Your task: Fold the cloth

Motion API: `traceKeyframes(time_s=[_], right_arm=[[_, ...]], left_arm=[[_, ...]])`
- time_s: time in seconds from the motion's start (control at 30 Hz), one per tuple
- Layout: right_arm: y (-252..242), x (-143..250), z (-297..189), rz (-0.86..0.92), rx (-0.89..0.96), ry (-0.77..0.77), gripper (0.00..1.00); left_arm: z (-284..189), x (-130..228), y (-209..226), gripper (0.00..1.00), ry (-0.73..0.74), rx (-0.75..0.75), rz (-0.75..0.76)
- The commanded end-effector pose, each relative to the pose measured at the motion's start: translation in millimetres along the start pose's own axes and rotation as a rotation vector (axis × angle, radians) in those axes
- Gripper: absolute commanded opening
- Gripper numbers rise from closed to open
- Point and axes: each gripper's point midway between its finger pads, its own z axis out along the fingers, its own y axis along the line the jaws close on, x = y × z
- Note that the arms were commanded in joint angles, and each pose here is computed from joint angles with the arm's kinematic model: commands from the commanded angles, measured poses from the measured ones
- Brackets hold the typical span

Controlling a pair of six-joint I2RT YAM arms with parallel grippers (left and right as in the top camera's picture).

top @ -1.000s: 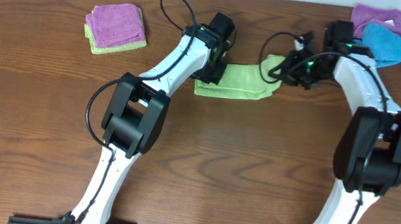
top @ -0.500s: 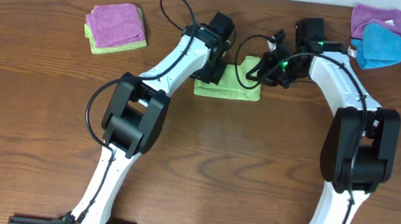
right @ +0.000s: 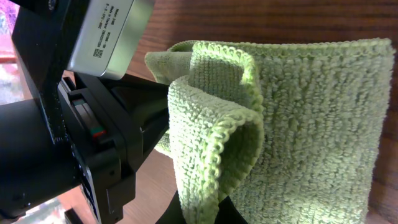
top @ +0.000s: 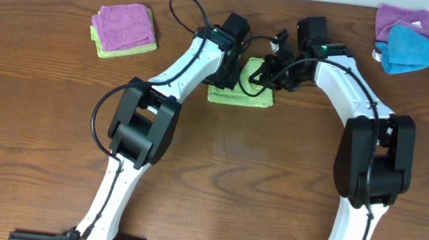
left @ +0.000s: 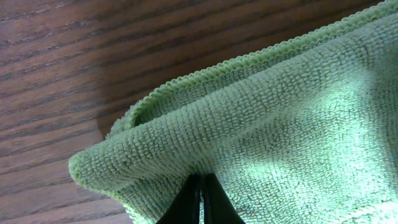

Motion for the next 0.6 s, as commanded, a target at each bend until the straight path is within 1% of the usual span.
traceKeyframes(time_s=[0.0,0.3,0.57], right_arm=[[6,-2,7,-0.003,0.020,-0.003,0.01],[11,-2,10,-0.004,0.018,-0.008,0.01],[11,-3,11,0.007,0.019,-0.011,0.01]], left_arm=[[20,19,9,0.06,0.068,-0.013,-0.025],[14,15,13,0.06,0.055,-0.012,-0.038],[-19,-1,34,0.06,-0.014,-0.009,-0.090]])
